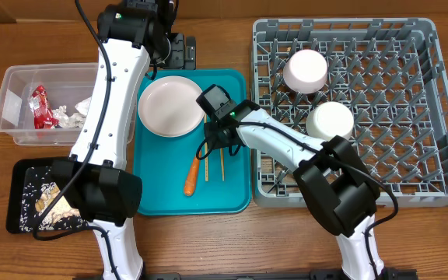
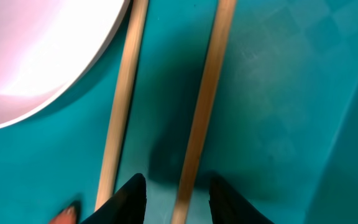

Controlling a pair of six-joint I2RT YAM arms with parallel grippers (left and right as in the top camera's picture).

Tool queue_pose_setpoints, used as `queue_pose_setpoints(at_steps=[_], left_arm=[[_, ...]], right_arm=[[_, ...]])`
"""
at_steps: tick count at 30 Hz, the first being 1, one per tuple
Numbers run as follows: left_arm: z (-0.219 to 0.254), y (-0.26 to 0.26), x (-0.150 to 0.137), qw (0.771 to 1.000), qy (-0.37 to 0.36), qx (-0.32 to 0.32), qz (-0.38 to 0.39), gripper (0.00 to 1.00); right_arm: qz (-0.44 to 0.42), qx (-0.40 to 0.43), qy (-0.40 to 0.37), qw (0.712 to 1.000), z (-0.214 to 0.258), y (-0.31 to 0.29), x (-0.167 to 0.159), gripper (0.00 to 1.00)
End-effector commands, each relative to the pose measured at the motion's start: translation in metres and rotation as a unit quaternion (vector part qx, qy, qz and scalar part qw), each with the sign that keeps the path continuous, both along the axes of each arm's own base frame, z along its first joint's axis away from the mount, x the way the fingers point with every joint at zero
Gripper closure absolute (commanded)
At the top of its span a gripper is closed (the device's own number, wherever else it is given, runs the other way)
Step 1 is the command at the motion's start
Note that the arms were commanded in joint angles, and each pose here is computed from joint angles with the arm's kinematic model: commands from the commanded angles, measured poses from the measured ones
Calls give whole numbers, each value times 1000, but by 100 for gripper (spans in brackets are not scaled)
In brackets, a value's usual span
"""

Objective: Sort waste into correct bins and load items into the dishwasher
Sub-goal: 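Move the right gripper to the chopsticks on the teal tray and grasp one, then carry the chopstick into the rack and release it with the right gripper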

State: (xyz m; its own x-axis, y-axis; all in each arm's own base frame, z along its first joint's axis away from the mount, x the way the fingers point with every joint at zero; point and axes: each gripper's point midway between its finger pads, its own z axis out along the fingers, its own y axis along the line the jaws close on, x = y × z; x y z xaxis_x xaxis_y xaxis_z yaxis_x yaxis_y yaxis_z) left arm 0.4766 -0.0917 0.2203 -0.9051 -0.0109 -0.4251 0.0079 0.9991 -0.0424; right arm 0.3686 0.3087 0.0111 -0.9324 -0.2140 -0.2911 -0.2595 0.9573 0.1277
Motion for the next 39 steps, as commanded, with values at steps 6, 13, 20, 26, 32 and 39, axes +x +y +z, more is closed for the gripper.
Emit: queue_pose_setpoints(at_steps=[6, 13, 20, 26, 32, 39], left_arm=[[1, 4, 4, 1000, -5, 11, -7, 0], [1, 4, 4, 1000, -5, 11, -7, 0], [1, 4, 4, 1000, -5, 11, -7, 0], [1, 4, 4, 1000, -5, 11, -7, 0], [1, 4, 4, 1000, -5, 11, -7, 0], [1, 4, 4, 1000, -5, 11, -7, 0]], right_arm=[[12, -19, 3, 1000, -22, 0, 1, 84], [12, -25, 11, 1000, -25, -2, -1, 96], [4, 4, -24, 1000, 26, 2, 14, 96], [3, 56, -87, 995, 103, 8, 22, 96], [-3, 83, -132, 988, 161, 0, 18, 96], [-45, -6, -152, 987, 176, -49, 9, 96]])
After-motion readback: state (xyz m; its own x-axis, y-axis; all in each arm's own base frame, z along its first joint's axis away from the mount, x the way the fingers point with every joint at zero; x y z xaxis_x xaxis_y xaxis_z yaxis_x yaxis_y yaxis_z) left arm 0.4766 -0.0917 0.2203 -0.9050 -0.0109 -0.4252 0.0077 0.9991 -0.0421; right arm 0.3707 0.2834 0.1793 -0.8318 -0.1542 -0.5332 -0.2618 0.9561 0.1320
